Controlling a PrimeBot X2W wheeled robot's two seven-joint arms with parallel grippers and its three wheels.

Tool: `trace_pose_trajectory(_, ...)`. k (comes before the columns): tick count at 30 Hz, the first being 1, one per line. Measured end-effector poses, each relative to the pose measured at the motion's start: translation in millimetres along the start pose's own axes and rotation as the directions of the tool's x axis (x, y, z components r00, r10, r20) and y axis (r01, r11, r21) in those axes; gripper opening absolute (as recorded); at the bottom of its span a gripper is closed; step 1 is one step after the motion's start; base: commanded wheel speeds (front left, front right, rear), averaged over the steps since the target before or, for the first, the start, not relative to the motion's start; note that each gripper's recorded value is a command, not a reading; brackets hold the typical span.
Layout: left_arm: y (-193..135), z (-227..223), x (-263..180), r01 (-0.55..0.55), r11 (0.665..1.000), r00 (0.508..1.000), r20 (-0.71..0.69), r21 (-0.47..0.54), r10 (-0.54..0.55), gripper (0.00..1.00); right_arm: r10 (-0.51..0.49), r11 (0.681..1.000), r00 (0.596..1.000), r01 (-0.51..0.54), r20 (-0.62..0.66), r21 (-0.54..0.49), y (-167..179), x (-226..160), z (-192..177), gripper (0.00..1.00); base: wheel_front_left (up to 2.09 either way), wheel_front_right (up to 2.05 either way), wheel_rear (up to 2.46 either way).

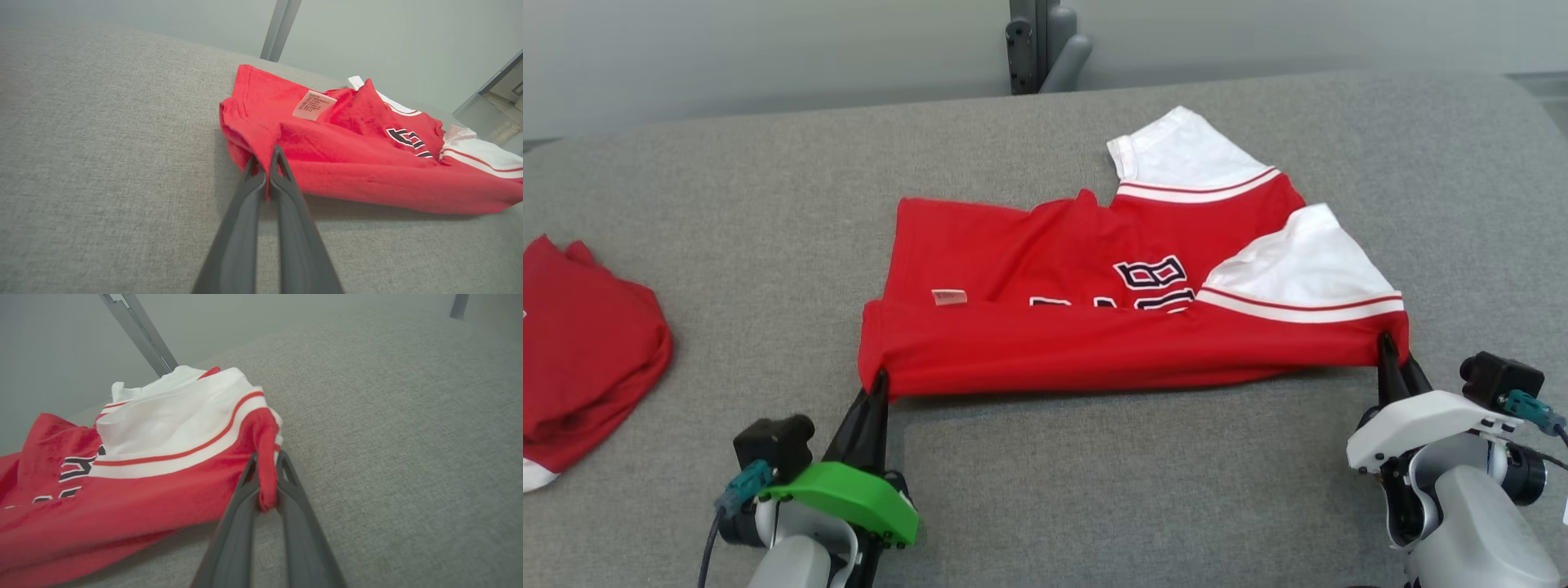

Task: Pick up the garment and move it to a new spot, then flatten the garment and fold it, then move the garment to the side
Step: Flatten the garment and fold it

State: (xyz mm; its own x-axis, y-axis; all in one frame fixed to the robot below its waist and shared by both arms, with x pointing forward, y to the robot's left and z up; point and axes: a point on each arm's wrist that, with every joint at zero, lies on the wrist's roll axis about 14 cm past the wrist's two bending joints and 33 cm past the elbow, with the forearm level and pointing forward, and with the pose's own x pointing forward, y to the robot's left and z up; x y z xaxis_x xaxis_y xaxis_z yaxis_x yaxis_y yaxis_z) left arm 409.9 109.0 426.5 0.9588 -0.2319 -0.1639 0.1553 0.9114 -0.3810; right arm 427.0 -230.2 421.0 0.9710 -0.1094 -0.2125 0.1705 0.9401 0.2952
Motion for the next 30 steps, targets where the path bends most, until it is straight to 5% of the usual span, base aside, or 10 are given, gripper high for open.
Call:
trace_pose_trajectory(11,-1,1,-50,-0.018,1.000,1.000,0.022,0.012,0.018,0.00,0.003,0.999,0.999,-0.005,0.039,0.040,-2,-46,10,0.00,0.00,0.00,0.00)
trace_pose_trajectory(27,19,-58,-107,-0.121,0.992,0.988,-0.105,-0.033,0.117,0.00,-0.034,0.998,0.996,0.037,-0.078,0.043,-25,-94,-42,0.00,0.00,0.00,0.00)
trace_pose_trajectory(28,19,-59,-106,-0.121,0.992,0.987,-0.108,-0.034,0.117,0.19,-0.040,0.998,0.996,0.044,-0.078,0.053,-27,-93,-42,0.13,0.00,0.00,0.00)
trace_pose_trajectory(29,18,-59,-106,-0.121,0.992,0.987,-0.109,-0.036,0.116,0.59,-0.045,0.997,0.996,0.050,-0.073,0.062,-28,-92,-40,0.67,0.00,0.00,0.00)
trace_pose_trajectory(30,19,-59,-106,-0.122,0.992,0.987,-0.109,-0.038,0.118,1.00,-0.050,0.996,0.996,0.054,-0.071,0.068,-28,-92,-40,1.00,0.00,0.00,0.00)
